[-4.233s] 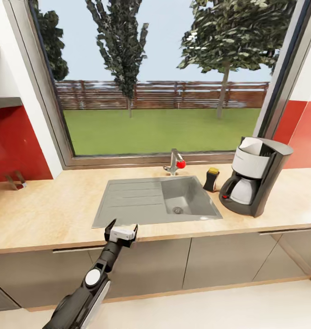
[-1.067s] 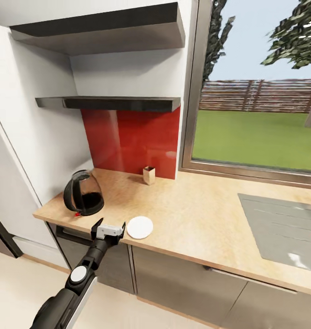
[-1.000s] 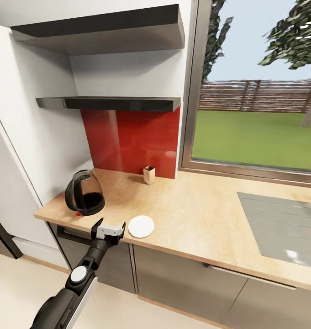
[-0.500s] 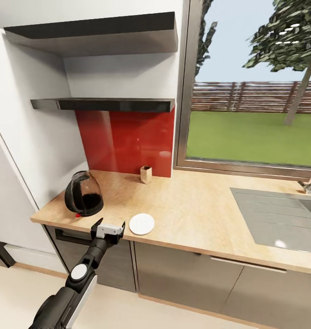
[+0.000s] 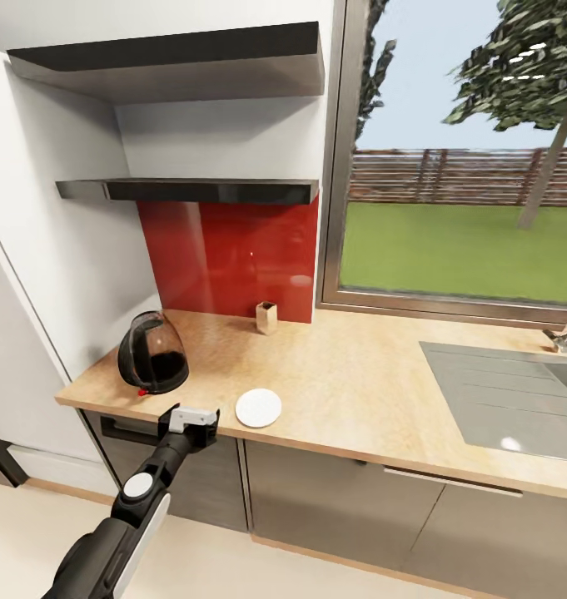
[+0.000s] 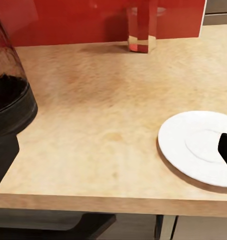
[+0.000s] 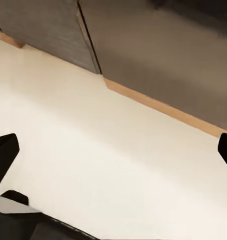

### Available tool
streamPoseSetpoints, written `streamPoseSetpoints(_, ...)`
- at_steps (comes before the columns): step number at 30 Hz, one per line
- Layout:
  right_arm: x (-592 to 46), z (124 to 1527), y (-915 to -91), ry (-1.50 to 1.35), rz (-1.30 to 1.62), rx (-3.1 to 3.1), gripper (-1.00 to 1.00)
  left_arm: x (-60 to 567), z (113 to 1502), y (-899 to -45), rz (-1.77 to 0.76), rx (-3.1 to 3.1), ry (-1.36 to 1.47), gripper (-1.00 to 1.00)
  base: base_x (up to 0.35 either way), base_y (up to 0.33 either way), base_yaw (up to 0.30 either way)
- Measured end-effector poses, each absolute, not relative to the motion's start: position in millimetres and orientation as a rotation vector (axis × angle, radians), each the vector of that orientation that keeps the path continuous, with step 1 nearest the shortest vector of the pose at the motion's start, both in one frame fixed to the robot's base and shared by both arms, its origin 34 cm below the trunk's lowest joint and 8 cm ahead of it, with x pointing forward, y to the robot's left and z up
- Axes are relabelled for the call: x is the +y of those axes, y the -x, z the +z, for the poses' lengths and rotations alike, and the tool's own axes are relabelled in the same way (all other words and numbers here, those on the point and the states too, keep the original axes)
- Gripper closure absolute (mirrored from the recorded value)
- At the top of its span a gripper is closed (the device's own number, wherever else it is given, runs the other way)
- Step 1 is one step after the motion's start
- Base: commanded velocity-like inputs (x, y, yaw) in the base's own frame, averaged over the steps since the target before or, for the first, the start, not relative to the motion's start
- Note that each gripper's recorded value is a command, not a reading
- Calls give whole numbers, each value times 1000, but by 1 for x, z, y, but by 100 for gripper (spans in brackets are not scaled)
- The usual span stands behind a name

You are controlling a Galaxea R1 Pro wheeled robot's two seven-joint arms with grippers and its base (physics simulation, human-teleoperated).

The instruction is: Set up a coffee station on the kitchen countertop: keep the coffee maker on the countertop, move the bottle of coffee from the kitchen shelf to the counter next to the coffee maker, place a paper coffee filter on top of the coffee maker, put the saucer next to the coffee maker with the coffee cup on the saucer, and place the electric kettle next to the coffee maker.

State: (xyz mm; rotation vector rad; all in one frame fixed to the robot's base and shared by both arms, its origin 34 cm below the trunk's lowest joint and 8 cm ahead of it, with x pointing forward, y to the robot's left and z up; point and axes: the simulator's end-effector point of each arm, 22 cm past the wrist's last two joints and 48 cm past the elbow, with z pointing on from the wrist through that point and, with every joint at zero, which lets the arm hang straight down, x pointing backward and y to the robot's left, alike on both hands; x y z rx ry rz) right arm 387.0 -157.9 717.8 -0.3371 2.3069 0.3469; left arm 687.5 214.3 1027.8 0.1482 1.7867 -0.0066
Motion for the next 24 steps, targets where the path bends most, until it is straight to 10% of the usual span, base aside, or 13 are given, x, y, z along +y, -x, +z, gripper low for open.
streamPoseSetpoints(24,33,1035,-489,637,832,1601,-100,295,1015,-692,-87,1953,-51,-100,0,0,0)
